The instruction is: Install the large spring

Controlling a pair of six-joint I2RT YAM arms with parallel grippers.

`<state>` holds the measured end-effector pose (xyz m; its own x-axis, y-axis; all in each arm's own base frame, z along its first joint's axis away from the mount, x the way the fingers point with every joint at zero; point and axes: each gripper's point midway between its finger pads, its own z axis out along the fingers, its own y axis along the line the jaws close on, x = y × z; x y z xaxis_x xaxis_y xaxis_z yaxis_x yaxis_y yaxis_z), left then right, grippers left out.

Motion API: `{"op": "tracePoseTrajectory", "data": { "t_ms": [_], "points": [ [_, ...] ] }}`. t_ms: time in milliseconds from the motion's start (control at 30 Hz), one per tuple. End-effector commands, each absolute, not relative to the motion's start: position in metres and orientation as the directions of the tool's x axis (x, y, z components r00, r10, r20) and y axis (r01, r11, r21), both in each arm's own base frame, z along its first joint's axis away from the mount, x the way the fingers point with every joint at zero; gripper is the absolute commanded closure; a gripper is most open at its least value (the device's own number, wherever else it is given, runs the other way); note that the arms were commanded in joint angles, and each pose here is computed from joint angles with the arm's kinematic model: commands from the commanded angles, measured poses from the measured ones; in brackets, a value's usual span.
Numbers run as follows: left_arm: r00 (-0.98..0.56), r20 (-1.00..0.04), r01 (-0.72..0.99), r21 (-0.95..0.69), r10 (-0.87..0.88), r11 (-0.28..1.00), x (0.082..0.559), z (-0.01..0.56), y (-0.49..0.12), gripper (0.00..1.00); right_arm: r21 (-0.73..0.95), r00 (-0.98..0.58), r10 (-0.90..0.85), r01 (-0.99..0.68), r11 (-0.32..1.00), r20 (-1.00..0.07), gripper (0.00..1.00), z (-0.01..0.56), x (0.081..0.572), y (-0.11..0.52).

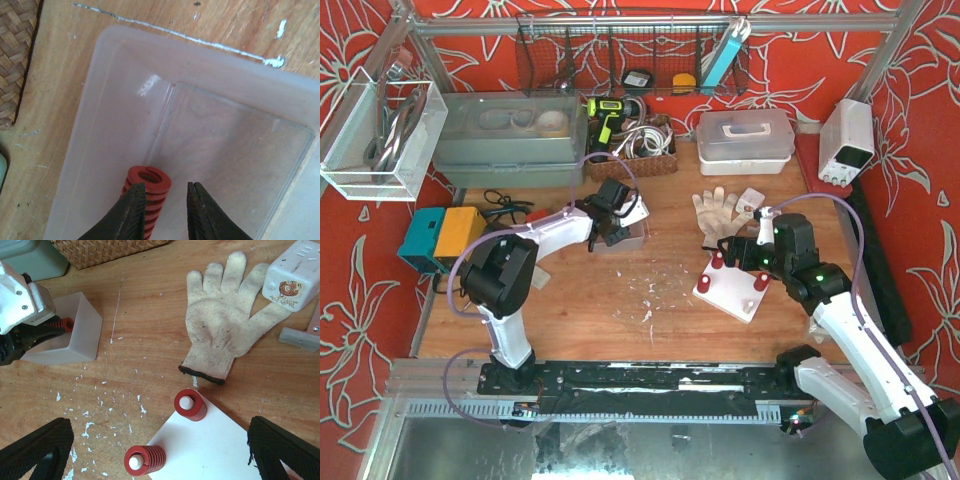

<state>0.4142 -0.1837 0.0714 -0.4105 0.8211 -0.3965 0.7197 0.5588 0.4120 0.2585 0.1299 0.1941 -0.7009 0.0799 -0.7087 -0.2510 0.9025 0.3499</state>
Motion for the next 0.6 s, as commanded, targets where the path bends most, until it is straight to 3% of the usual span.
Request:
{"op": "tracePoseTrajectory", "data": {
  "t_ms": [0, 400, 567],
  "points": [
    [-0.392, -0.320, 0.771, 0.398, 0.863, 0.498, 0.410, 0.062, -0.172, 0.71, 0.321, -0.684, 0.062, -0.258, 0.911, -0.726, 0.04, 0.199, 0.260, 0.128],
    [-0.405, -0.258, 0.787, 0.390, 0.877, 0.478, 0.412, 0.043, -0.149, 0.59, 0.308, -0.697, 0.054, -0.245, 0.919, -0.715, 0.04, 0.192, 0.266, 0.128],
    [-0.413, -0.214, 0.805, 0.369, 0.885, 0.465, 0.410, 0.025, -0.146, 0.58, 0.306, -0.700, 0.050, -0.246, 0.920, -0.712, 0.03, 0.191, 0.266, 0.128]
  ]
}}
